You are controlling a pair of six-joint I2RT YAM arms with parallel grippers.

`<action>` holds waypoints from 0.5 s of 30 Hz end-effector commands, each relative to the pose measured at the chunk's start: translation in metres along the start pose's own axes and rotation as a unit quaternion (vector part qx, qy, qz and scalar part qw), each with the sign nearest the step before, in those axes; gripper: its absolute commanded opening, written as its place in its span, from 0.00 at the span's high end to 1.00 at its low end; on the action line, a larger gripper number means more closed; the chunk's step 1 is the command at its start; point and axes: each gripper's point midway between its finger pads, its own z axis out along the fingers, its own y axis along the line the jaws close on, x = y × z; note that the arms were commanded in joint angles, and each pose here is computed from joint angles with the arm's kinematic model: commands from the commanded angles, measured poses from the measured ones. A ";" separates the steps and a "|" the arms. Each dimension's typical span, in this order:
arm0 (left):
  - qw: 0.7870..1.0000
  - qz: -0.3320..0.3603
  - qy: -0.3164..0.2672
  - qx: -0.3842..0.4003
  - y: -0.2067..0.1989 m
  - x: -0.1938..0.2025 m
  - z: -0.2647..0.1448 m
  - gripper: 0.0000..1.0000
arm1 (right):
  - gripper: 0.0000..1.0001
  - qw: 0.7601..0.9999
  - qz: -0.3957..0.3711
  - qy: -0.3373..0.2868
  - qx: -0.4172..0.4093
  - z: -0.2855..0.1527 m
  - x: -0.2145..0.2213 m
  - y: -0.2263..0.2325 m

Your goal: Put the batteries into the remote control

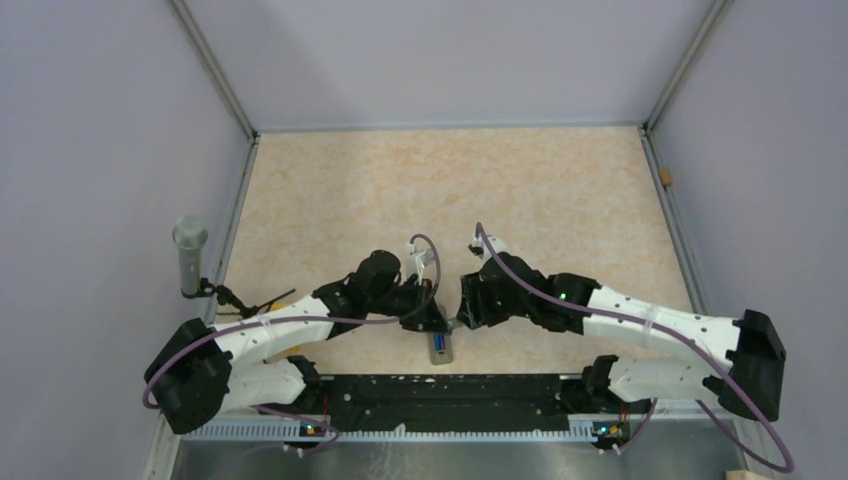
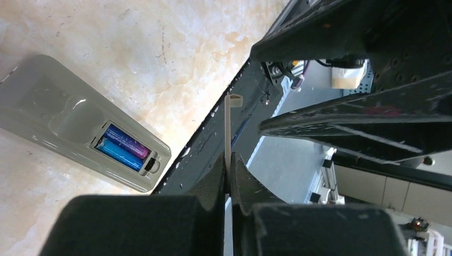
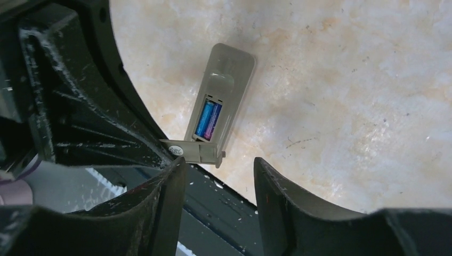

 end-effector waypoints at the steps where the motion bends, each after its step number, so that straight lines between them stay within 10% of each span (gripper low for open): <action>1: 0.995 0.088 0.010 0.052 -0.025 -0.002 -0.011 1.00 | 0.51 0.997 -0.042 -0.039 -0.056 -0.019 -0.016 0.014; 15: 0.959 0.172 0.060 0.217 -0.090 0.027 -0.049 1.00 | 0.63 0.958 -0.161 -0.029 -0.234 -0.057 -0.009 0.069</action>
